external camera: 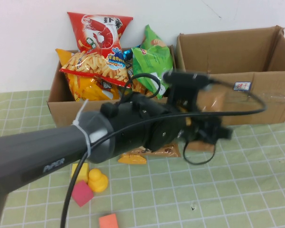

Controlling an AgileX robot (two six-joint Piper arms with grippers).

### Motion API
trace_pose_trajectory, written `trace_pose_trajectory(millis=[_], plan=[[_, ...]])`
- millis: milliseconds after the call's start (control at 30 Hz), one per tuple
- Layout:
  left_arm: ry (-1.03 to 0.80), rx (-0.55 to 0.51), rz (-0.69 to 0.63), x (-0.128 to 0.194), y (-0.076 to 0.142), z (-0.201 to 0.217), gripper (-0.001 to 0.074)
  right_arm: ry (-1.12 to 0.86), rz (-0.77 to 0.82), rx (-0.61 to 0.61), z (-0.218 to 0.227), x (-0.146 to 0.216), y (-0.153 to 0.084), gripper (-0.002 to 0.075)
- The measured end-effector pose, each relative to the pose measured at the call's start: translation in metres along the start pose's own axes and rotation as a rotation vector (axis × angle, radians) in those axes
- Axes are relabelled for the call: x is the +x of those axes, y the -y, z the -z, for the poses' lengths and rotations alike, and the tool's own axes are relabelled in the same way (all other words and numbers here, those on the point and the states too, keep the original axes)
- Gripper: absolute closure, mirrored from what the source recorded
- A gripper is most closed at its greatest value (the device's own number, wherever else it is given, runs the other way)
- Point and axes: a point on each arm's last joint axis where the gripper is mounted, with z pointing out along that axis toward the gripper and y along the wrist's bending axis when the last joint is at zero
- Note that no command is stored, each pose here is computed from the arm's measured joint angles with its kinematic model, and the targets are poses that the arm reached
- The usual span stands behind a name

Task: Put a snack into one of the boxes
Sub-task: Place the biscuit in the biscuit box

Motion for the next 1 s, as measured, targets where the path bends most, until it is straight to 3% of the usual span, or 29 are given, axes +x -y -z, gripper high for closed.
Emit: trace_pose_trajectory(millis=[300, 400, 600, 767, 900, 1000], plan=[[0.443, 0.19, -0.058, -0.068, 0.033, 0.02, 0.0305, 0.006, -0.019, -0.01, 0.0, -0.001, -0.001, 0.0728], [0.529, 0.218, -0.065, -0.096, 0.043, 0.021, 0.0305, 0.007, -0.022, -0.012, 0.0, -0.001, -0.001, 0.0728], [0.643, 0.204, -0.211, -0.126, 0.051, 0.0, 0.0305, 0.008, -0.025, -0.014, 0.0, -0.001, -0.001, 0.0728], [0.716, 0.167, -0.268, -0.138, 0.031, -0.031, 0.0306, 0.009, -0.027, -0.015, 0.0, -0.001, -0.001, 0.0728], [0.746, 0.129, -0.287, -0.134, -0.001, -0.065, 0.0305, 0.009, -0.027, -0.015, 0.0, -0.001, -0.001, 0.0728], [0.767, 0.125, -0.254, -0.126, -0.02, -0.086, 0.023, 0.009, -0.027, -0.015, 0.0, -0.001, -0.001, 0.0728]])
